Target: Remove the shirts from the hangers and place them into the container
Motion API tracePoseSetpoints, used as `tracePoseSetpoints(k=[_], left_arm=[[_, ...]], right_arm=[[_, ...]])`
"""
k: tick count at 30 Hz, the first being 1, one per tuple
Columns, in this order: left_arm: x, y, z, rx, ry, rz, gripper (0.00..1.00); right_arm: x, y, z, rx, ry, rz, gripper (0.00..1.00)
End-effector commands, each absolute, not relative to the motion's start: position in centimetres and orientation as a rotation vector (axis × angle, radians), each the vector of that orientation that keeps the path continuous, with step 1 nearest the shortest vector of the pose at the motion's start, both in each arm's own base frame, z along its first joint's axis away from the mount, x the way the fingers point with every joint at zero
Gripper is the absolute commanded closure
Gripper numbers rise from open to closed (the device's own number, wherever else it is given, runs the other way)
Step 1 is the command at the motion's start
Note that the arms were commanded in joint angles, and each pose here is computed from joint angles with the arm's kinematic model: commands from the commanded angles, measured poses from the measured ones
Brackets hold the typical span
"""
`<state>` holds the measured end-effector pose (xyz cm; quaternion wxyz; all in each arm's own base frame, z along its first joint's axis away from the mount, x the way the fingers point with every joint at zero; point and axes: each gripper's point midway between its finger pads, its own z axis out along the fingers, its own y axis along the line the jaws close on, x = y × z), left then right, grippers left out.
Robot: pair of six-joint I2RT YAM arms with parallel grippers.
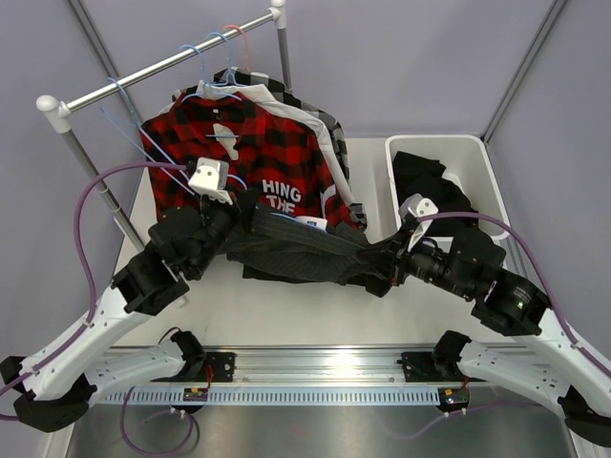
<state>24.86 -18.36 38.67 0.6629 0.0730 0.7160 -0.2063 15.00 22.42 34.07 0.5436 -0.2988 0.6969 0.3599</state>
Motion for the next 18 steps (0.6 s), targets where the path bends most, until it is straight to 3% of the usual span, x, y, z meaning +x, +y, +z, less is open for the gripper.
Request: tracePoseSetpoints(k=[1, 7, 10, 11, 15, 18], left_arm=[[25.8, -13.4, 40.9, 0.019, 1.527, -0.29, 1.0], [26.3, -15.2, 41.3, -0.011, 1.522, -0.383, 1.0], [26.6, -16.4, 41.2, 0.024, 1.531, -0.407, 1.0], [26.7, -16.6, 41.1, 0.035, 1.535, -0.413, 1.0], [26.6, -17.2, 39.3, 0.102, 1.56, -0.398, 1.0], [26.5, -17.1, 37.9, 0.137, 1.568, -0.377, 1.0]], right_arm=[[14.4, 20.0, 32.8, -0.686, 1.736, 0.78, 1.0], [12.9, 26.0, 29.7, -0.872, 1.827, 1.027, 0.98], [12.4, 27.2, 29.0, -0.921, 1.852, 1.09, 0.73], [12.5, 27.4, 28.9, -0.919, 1.862, 1.088, 0.6], [14.4, 25.8, 30.7, -0.802, 1.85, 0.962, 0.41], [15.4, 24.6, 32.5, -0.707, 1.849, 0.898, 0.4]])
